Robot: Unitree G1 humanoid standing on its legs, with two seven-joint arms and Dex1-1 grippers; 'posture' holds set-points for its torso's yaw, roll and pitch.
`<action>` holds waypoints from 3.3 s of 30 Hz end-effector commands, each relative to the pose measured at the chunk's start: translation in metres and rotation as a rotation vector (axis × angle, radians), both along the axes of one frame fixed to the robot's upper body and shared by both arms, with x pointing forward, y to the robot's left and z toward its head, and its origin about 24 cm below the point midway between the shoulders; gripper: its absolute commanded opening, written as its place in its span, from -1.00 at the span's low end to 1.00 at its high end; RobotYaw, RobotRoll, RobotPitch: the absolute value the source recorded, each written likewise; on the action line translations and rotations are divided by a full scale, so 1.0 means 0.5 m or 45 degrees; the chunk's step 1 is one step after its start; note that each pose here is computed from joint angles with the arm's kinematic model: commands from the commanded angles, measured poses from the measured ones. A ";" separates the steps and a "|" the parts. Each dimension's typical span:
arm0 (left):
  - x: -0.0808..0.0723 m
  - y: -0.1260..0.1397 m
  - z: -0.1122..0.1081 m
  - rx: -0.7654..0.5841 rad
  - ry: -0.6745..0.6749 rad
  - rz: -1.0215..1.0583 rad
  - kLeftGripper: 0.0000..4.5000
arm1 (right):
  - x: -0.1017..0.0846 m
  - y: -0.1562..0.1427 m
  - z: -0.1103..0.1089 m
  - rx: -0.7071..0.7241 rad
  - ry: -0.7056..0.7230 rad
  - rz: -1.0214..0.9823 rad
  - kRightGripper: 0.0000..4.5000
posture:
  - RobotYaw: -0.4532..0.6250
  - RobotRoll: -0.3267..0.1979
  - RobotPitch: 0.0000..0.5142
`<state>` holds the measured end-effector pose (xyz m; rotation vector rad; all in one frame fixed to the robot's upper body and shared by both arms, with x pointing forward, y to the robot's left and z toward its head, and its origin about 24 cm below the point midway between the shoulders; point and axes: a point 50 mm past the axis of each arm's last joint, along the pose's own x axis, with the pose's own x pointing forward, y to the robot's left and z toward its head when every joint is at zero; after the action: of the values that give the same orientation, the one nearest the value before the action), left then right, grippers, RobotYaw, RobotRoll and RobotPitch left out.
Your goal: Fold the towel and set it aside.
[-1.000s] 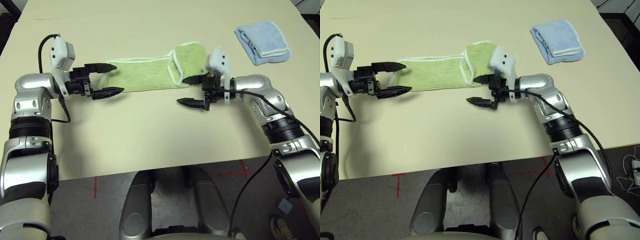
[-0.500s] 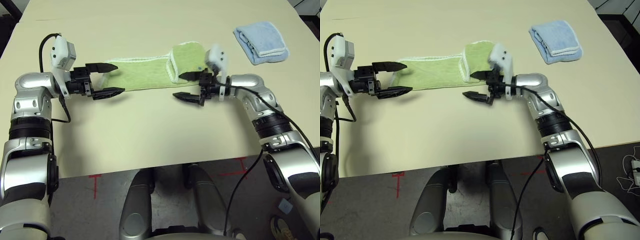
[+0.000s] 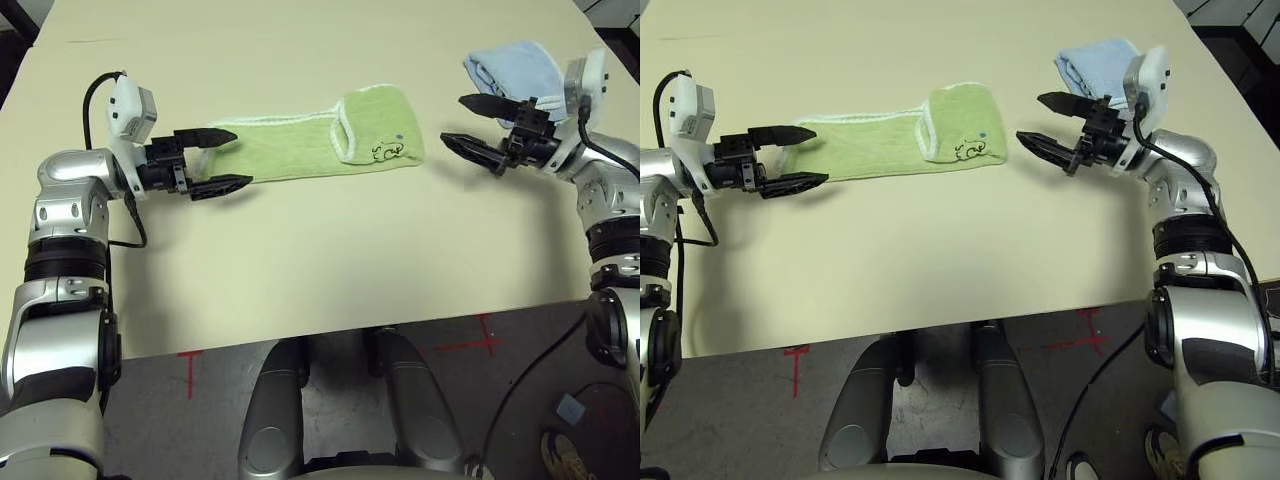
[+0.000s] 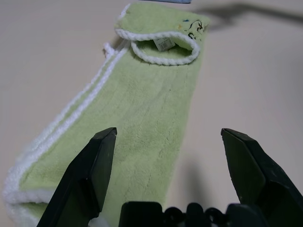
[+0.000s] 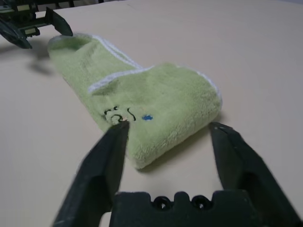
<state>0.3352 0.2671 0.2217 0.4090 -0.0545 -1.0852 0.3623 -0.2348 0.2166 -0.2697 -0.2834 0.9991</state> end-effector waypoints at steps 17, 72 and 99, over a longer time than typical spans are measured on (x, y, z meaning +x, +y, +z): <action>-0.004 -0.013 -0.005 -0.035 -0.076 0.037 1.00 | 0.068 0.192 0.026 -0.001 0.025 0.124 -0.98 | -0.06 0.25 0.35; -0.014 -0.039 0.005 -0.039 -0.088 0.027 1.00 | 0.109 0.205 0.018 0.344 0.188 -0.314 -0.98 | -0.02 0.25 0.29; -0.009 -0.036 -0.005 -0.049 -0.069 0.012 1.00 | -0.026 -0.034 -0.033 -0.254 0.004 0.188 -0.98 | -0.13 0.25 0.28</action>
<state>0.3328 0.2461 0.2250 0.4058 -0.1456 -1.0550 0.3519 -0.2466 0.2091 -0.4191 -0.2290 1.1783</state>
